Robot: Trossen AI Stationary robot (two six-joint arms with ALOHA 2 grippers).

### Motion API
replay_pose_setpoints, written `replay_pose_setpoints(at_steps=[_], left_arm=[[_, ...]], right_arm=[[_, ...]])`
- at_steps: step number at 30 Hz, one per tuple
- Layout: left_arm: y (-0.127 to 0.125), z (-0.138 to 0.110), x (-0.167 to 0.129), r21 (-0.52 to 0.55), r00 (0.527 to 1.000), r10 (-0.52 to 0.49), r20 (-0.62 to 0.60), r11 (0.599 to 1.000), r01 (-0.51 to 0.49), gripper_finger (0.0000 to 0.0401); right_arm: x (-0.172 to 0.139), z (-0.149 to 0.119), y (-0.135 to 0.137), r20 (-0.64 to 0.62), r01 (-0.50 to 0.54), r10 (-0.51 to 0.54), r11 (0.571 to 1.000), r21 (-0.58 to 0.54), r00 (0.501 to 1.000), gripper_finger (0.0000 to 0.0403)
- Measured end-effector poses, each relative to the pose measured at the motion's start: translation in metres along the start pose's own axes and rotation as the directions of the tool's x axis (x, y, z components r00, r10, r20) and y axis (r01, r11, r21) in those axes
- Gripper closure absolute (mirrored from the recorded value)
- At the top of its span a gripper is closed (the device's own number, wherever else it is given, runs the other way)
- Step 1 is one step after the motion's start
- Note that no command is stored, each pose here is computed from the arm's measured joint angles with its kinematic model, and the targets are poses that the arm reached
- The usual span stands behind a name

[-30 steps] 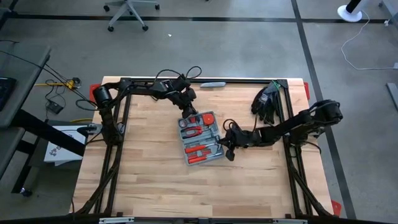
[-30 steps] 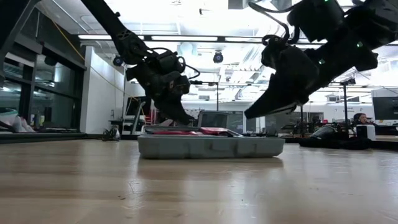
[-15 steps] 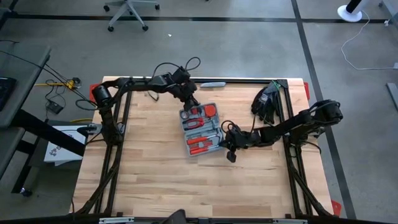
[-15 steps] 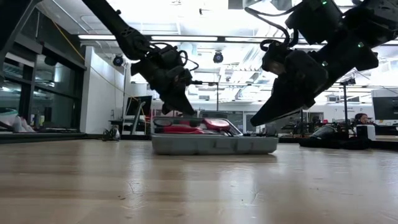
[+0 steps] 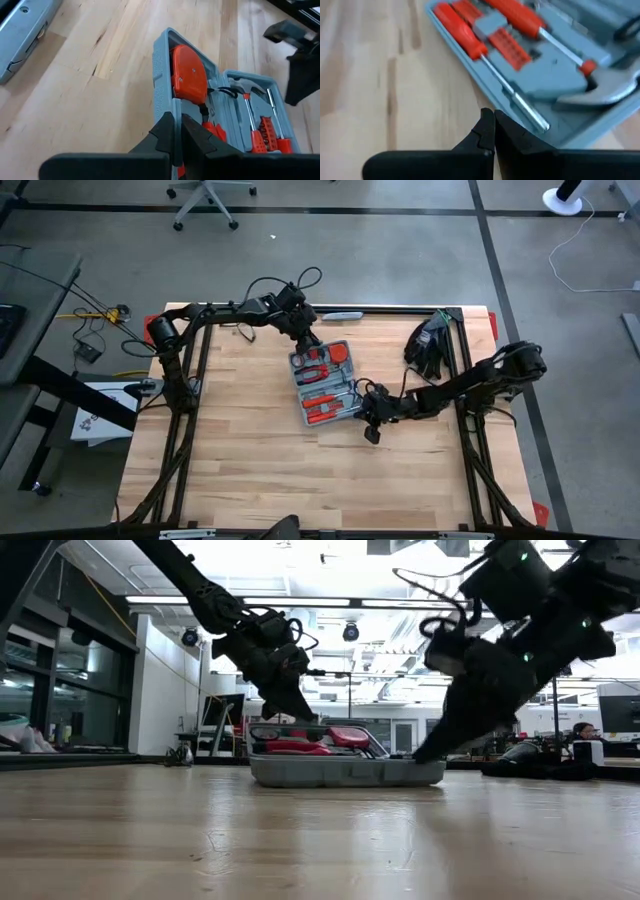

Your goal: Prefit tool cases

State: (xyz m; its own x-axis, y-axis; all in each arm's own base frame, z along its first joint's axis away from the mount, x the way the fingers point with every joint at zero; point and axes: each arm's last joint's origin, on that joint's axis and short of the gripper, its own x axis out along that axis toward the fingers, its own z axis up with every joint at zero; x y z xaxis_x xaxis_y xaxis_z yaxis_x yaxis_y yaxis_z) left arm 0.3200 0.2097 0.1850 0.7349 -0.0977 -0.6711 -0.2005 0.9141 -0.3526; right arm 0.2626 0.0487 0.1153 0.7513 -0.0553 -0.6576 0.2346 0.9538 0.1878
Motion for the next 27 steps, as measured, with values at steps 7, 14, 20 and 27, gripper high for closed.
replay_pose_setpoints(at_steps=[7, 14, 20, 27], left_arm=[[-0.01, 0.001, 0.005, 0.013, 1.0, -0.014, -0.006, 1.0, 0.014, 0.0392], [-0.018, 0.002, 0.008, 0.017, 1.0, -0.02, -0.009, 1.0, 0.02, 0.0392], [-0.024, 0.005, 0.0, 0.02, 1.0, -0.021, -0.006, 1.0, 0.021, 0.0392], [-0.043, 0.012, -0.016, 0.054, 0.999, -0.046, 0.019, 0.998, 0.045, 0.0392]], right_arm=[[0.022, -0.012, 0.0, -0.052, 0.027, -0.026, 0.999, 0.019, 0.998, 0.0403], [0.036, -0.002, 0.008, -0.049, 0.021, -0.021, 1.0, -0.005, 0.999, 0.0403], [0.036, -0.002, 0.013, -0.052, 0.047, -0.047, 0.999, 0.002, 0.998, 0.0403], [0.036, -0.002, 0.012, -0.043, 0.059, -0.058, 0.998, 0.006, 0.997, 0.0403]])
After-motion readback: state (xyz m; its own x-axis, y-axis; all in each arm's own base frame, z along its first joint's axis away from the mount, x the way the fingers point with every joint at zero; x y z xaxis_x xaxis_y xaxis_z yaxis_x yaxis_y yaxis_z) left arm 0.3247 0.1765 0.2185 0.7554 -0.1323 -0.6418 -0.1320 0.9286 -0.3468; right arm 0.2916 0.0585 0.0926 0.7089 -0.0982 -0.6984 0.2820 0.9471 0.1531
